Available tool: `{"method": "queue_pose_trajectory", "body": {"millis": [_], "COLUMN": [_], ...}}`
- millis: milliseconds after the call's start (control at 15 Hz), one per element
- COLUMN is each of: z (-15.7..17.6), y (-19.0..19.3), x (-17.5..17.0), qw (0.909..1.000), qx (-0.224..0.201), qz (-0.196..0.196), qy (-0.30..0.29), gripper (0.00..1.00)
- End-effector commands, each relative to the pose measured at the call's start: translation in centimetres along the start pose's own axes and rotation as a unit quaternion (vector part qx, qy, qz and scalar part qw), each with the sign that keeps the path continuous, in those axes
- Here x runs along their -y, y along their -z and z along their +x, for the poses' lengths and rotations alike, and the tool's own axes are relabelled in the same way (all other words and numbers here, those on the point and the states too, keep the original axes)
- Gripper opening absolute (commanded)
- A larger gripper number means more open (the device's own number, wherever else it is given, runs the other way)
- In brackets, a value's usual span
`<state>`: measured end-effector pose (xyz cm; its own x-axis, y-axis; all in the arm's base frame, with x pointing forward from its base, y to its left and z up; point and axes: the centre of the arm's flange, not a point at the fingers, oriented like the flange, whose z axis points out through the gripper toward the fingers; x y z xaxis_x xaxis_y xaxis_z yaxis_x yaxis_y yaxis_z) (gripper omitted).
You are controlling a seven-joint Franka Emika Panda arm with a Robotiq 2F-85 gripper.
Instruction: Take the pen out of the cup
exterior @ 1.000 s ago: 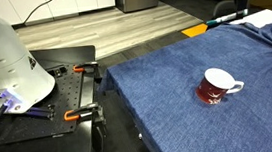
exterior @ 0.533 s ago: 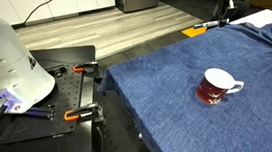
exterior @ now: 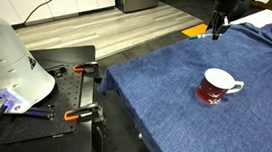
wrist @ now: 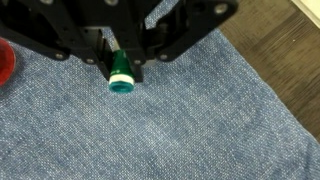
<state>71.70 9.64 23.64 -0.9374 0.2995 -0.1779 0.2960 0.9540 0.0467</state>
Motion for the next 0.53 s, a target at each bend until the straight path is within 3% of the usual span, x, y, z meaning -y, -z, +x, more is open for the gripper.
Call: {"method": "queue_pose_trajectory", "body": {"millis": [0, 333, 400, 467], "z": [-1.3, -0.9, -0.8, -0.7], "y": [-1.9, -4.8, -5.2, -5.5], "x": [0.2, -0.2, -0.3, -0.3], "qw": [0.9998, 0.9994, 0.9993, 0.9992], "qx": [-0.011, -0.025, -0.029, -0.031], "qz": [-0.015, -0.02, -0.018, -0.018], "qy": [0.008, 0.016, 0.016, 0.016], "gripper": [0.06, 0.06, 0.48, 0.49]}}
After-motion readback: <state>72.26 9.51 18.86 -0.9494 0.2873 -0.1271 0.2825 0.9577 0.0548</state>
